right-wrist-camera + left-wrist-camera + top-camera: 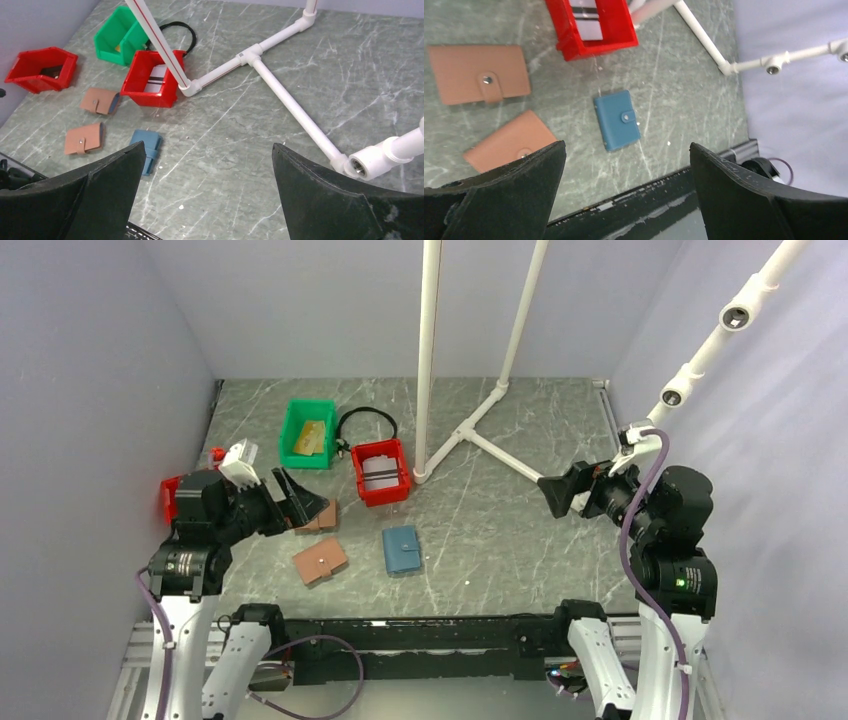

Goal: Take the credit cards out of the card holder
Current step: Open the card holder at the center of the board.

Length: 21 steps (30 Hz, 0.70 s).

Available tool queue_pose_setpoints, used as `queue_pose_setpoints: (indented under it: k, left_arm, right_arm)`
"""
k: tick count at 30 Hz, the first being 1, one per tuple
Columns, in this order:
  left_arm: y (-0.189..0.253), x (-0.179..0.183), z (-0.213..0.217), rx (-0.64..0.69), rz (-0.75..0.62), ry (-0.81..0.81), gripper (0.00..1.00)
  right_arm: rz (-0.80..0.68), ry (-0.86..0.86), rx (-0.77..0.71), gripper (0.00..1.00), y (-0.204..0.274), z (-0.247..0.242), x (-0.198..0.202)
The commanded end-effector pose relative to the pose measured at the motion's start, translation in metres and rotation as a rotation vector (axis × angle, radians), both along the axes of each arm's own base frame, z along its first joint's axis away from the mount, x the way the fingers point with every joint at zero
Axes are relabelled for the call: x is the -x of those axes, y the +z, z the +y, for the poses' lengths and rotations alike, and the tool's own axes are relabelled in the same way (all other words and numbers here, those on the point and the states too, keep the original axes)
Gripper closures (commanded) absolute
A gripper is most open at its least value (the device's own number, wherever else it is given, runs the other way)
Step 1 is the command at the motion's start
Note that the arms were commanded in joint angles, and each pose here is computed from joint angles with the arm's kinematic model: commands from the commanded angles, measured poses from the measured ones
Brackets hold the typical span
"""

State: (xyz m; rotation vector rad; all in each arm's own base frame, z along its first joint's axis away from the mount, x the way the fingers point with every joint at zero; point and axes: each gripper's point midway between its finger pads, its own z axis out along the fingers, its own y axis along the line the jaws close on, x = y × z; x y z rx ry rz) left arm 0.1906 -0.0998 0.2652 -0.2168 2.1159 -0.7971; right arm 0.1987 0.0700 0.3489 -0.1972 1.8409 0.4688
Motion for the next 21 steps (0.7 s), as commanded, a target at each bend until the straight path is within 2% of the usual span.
queue_pose_setpoints:
  k: [1,6,10,11,16,21]
  left_arm:
    - [0.002,0.001,-0.022,0.097,0.027,-0.122,0.01]
    - [-0.001,0.001,-0.032,0.119,0.028,-0.166,0.01]
    - [-0.017,0.000,-0.051,0.114,0.052,-0.201,0.01]
    - [-0.023,-0.001,-0.059,0.092,0.064,-0.212,0.01]
    - [-0.048,0.026,-0.107,-0.154,0.102,-0.321,0.01]
    - [-0.068,0.037,-0.140,-0.171,0.095,-0.326,0.01]
  right_arm:
    - [-0.024,0.050,-0.034,0.00,-0.001,0.009,-0.004]
    - [-0.021,0.199,0.011,0.00,-0.028,0.023,-0.006]
    - [-0.085,0.591,0.065,0.00,-0.058,0.059,0.024]
    - [-0.082,0.642,0.052,0.00,-0.065,0.063,0.030]
    - [-0.085,0.677,0.102,0.00,-0.088,0.061,0.029]
    - [-0.085,0.738,0.101,0.00,-0.111,0.062,0.017]
